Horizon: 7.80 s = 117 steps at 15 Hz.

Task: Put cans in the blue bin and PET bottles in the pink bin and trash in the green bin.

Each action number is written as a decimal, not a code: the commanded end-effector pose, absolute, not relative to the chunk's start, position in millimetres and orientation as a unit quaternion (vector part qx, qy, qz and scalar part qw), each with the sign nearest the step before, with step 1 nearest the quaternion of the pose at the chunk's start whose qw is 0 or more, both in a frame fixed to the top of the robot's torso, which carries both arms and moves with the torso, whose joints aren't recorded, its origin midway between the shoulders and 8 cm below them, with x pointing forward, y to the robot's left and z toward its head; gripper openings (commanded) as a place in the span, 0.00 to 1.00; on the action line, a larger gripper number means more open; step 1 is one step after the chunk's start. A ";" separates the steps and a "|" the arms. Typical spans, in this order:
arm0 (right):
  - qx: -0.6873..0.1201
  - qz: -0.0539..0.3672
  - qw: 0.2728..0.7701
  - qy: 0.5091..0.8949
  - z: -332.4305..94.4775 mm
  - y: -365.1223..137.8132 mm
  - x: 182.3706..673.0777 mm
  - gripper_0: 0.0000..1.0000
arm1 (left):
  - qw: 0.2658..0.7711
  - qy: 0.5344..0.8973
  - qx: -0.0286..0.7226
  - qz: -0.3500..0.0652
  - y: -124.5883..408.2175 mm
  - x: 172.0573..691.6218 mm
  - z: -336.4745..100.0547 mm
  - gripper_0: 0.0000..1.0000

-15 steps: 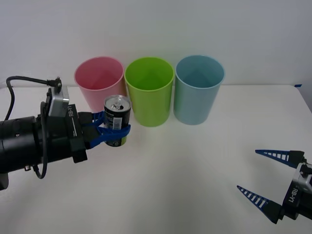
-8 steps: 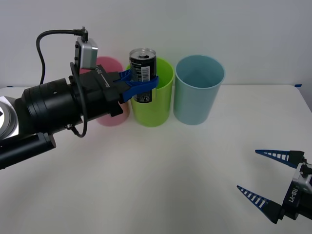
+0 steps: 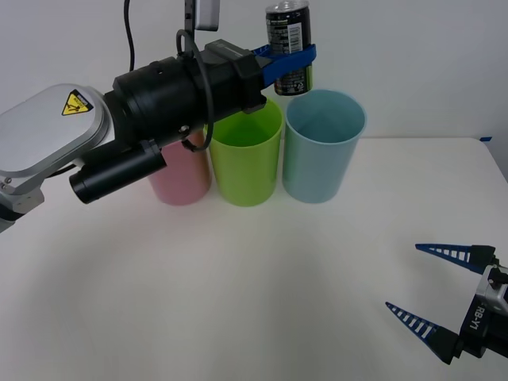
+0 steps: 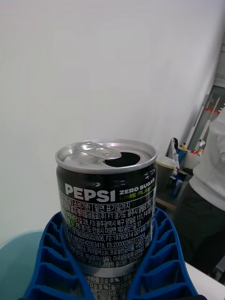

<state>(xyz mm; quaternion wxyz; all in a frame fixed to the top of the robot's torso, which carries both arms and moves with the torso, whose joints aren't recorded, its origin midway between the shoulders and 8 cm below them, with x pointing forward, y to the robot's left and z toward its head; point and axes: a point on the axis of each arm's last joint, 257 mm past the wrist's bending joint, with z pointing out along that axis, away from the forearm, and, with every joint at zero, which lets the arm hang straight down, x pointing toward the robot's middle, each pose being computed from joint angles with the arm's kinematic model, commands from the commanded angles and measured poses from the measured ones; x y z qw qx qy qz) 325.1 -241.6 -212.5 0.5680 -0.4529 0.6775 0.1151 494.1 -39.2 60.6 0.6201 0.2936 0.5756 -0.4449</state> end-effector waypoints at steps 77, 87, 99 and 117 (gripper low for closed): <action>-0.453 0.115 0.568 0.678 -212.5 -241.6 325.1 1.00 | 0.565 0.607 0.342 -0.442 -66.8 577.6 71.3 1.00; -0.453 0.115 0.568 0.678 -212.5 -241.6 325.1 1.00 | 0.578 0.564 0.379 -0.452 73.7 487.4 65.4 1.00; -0.453 0.115 0.568 0.678 -212.5 -241.6 325.1 1.00 | 0.597 0.611 0.409 -0.321 220.8 399.0 -38.7 1.00; -0.453 0.115 0.568 0.678 -212.5 -241.6 325.1 1.00 | 0.485 0.780 0.313 -0.244 239.9 301.6 -220.8 1.00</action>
